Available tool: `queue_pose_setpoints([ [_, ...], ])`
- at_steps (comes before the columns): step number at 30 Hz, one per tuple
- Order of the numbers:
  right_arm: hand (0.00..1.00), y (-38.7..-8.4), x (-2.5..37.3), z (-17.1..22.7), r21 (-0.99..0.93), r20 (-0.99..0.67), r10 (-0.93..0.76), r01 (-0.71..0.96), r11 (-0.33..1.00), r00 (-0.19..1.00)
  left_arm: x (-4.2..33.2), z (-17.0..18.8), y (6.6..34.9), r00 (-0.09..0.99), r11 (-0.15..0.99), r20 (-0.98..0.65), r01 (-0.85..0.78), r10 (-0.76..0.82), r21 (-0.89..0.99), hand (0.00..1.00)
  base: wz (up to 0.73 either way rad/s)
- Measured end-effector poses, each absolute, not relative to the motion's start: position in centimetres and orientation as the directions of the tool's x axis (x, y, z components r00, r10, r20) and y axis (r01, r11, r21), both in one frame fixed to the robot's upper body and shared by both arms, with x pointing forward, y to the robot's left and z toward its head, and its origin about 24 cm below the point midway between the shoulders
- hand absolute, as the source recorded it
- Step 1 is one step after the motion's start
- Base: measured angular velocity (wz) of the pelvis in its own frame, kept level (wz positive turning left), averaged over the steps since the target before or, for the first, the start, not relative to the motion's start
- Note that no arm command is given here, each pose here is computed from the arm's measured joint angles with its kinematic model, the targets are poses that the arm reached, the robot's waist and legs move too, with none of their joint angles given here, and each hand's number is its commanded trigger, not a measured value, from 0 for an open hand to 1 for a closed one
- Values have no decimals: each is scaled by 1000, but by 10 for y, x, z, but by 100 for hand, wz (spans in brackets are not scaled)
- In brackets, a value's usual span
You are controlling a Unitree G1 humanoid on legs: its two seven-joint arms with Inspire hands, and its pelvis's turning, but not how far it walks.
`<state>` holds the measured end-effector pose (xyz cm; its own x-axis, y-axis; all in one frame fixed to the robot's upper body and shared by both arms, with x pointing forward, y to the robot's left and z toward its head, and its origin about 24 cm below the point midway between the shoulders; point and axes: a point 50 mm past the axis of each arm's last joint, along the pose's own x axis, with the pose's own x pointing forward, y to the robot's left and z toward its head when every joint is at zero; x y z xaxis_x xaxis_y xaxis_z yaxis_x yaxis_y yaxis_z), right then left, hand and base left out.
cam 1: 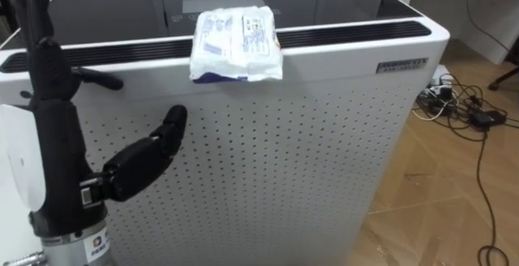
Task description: Pick garbage
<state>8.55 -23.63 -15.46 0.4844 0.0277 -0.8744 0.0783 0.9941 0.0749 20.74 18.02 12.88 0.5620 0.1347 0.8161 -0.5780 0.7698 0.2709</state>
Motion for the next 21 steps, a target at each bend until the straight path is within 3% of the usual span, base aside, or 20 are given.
queue_pose_setpoints([
  [21, 100, -235, 87, -154, 95, -872, 52, 64, 993, 487, 206, 128, 164, 573, 754, 819, -547, 20, 364, 0, 1],
])
